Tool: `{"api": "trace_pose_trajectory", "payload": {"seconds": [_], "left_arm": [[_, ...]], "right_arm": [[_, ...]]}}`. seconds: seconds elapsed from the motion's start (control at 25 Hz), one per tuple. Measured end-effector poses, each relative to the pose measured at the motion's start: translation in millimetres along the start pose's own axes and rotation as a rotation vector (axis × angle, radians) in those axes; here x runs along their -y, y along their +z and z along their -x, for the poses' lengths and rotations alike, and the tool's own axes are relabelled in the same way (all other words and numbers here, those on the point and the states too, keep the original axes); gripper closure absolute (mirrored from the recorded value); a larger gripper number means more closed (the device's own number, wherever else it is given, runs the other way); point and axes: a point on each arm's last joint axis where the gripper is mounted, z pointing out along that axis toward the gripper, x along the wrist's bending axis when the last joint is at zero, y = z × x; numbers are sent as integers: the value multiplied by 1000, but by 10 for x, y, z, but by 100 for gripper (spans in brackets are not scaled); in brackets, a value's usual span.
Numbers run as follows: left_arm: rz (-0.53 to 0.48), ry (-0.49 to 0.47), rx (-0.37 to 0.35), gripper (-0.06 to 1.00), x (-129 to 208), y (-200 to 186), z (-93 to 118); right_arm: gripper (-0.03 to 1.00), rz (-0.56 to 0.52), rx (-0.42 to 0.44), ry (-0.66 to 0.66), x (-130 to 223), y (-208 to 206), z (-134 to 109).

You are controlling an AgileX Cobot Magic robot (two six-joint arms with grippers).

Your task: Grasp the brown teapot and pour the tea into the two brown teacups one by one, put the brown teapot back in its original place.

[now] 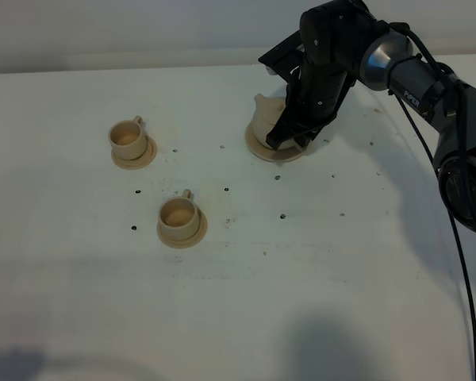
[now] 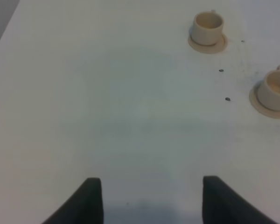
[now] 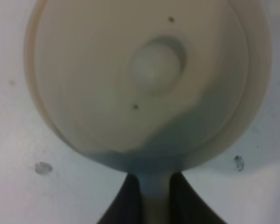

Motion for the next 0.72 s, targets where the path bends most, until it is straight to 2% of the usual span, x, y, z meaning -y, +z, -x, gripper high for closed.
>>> {"api": "trace_pose_trajectory", "payload": {"seconds": [0.72], "left_arm": [[0, 2, -5, 47, 0, 0, -5]], "right_arm": [[84, 21, -2, 3, -16, -76, -2]]}}
